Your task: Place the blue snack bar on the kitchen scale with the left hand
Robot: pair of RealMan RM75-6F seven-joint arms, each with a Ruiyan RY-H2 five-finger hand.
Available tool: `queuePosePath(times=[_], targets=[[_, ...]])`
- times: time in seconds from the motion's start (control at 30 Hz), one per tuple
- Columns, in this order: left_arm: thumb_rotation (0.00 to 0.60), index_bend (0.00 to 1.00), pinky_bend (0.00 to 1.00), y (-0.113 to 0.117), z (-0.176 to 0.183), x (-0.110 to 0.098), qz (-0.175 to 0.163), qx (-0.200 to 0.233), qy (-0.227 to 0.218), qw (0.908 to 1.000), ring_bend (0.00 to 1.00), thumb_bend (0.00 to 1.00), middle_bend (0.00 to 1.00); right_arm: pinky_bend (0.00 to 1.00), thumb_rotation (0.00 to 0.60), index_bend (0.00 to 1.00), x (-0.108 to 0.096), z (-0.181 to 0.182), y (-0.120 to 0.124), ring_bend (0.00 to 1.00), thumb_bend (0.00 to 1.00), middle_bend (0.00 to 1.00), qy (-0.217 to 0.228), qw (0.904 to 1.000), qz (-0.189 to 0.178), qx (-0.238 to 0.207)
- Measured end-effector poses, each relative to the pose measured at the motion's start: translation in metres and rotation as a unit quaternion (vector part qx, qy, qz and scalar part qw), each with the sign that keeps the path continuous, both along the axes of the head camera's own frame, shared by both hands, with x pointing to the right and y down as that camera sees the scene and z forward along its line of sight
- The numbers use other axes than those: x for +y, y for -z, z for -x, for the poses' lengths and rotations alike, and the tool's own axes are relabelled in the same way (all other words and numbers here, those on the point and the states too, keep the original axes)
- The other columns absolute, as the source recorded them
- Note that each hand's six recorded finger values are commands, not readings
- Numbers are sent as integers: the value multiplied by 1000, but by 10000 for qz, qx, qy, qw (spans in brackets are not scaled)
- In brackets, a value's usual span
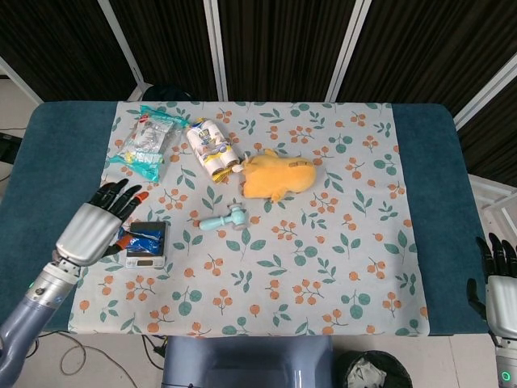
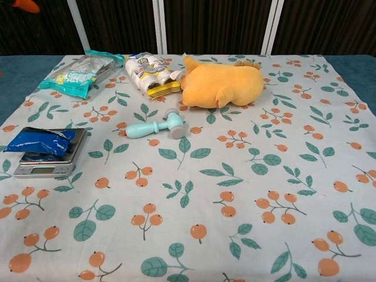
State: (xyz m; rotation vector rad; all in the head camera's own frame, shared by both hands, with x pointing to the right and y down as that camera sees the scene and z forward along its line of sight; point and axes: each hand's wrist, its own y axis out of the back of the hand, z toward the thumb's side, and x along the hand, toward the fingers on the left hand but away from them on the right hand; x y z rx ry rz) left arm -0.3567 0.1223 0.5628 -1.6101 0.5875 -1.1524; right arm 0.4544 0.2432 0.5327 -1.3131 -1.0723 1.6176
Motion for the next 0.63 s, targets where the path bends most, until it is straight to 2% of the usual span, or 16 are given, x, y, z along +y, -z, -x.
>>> queuePosePath(times=[0.1,0.27,0.33,0.5,0.63], targets=[[600,112,154,-3,28,8,-61,40,219,9997,0,238,85,0,600,59,0,0,0,14,577,32,22,10000,-1,-7],[600,122,156,-11,57,31,-76,331,853,9958,0,231,90,0,600,59,-1,-2,0,15,576,32,2,10000,6,2],[600,122,157,-16,62,39,-42,318,1051,9939,0,227,91,0,600,59,-1,-2,0,15,577,32,0,10000,1,2],[600,122,161,-18,63,46,-87,187,1190,9927,5,225,96,0,600,59,-2,-3,2,14,577,32,1,10000,-38,6],[600,128,171,-17,60,47,-181,290,1388,9897,6,226,103,0,600,59,-2,-3,3,15,577,32,4,10000,-50,-1]])
